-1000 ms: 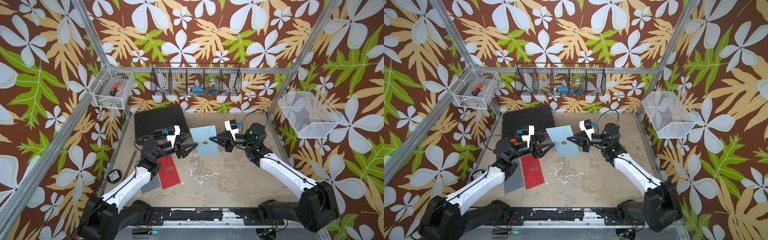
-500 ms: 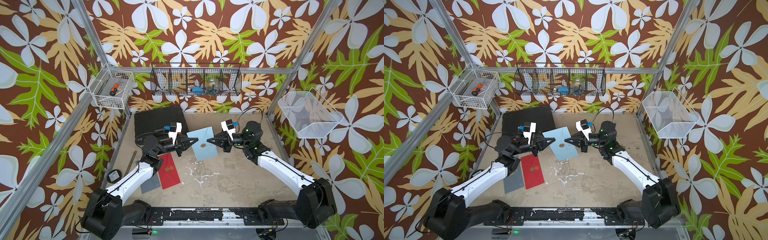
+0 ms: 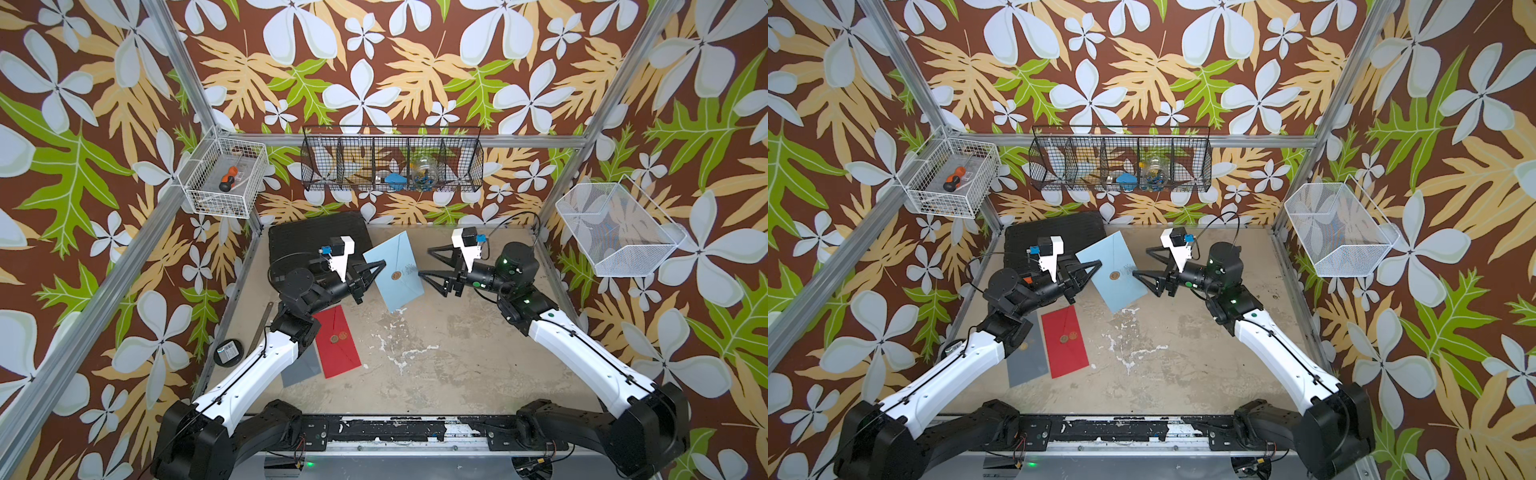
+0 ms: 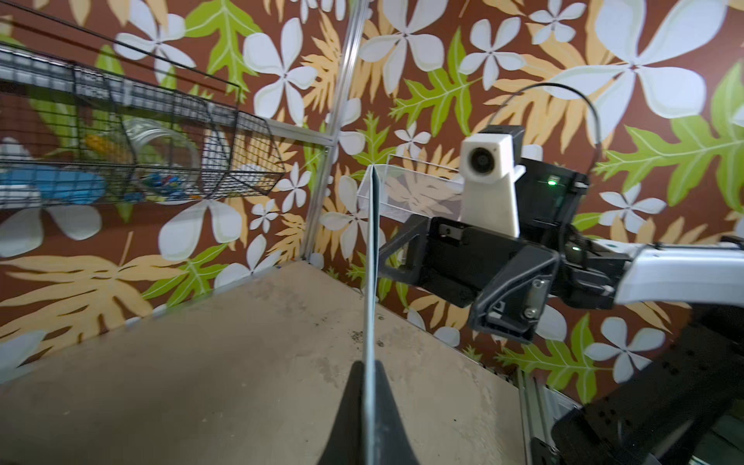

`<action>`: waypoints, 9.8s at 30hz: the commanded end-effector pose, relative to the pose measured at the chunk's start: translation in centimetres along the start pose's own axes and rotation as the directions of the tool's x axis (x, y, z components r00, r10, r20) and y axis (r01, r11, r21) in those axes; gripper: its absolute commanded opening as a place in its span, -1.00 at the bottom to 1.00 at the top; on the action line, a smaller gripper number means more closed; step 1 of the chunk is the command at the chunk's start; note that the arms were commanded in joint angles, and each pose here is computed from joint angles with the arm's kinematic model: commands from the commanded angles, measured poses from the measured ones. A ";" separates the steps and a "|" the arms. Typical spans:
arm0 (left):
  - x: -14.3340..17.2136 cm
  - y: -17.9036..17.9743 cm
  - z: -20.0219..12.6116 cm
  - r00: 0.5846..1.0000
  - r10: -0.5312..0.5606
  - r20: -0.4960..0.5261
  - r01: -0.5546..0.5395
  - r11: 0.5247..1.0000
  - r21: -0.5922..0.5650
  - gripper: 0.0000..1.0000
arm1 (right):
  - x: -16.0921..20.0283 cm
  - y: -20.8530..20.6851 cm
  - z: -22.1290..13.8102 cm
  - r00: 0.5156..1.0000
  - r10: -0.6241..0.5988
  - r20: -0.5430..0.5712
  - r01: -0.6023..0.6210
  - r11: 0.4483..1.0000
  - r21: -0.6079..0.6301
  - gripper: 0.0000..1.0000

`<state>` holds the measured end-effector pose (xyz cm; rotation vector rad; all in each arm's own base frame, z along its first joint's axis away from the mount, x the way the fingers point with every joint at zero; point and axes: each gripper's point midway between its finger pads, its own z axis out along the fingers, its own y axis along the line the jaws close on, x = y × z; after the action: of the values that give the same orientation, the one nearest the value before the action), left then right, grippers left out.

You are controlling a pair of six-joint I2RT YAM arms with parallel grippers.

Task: Open the envelope
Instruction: Open the envelope flap on the envelope.

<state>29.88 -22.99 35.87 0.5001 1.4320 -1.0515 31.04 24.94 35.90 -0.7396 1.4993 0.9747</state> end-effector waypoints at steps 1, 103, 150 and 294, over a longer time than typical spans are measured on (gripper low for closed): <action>1.0 2.5 -0.1 0.998 -0.061 -0.036 0.053 0.980 -0.191 -1.00 | -0.2 -5.2 -2.0 0.986 0.159 0.058 -0.169 0.924 0.342 0.68; 2.6 -1.3 3.2 0.992 0.011 -0.128 -0.052 0.945 -0.324 -1.00 | 1.4 -0.1 4.6 0.880 0.471 -0.059 -0.307 0.661 0.684 0.32; 4.2 -0.7 2.8 0.980 0.076 -0.185 -0.135 0.936 -0.326 -1.00 | 4.7 -1.4 5.8 0.830 0.533 -0.164 -0.264 0.635 0.726 0.21; 5.8 -0.7 3.4 0.958 0.142 -0.248 -0.212 0.935 -0.286 -1.00 | 6.7 -3.2 4.8 0.816 0.550 -0.178 -0.251 0.615 0.747 -1.00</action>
<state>30.33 -27.66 30.72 0.5052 1.7003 -0.6206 34.25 29.23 28.50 -0.0112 2.3084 0.5730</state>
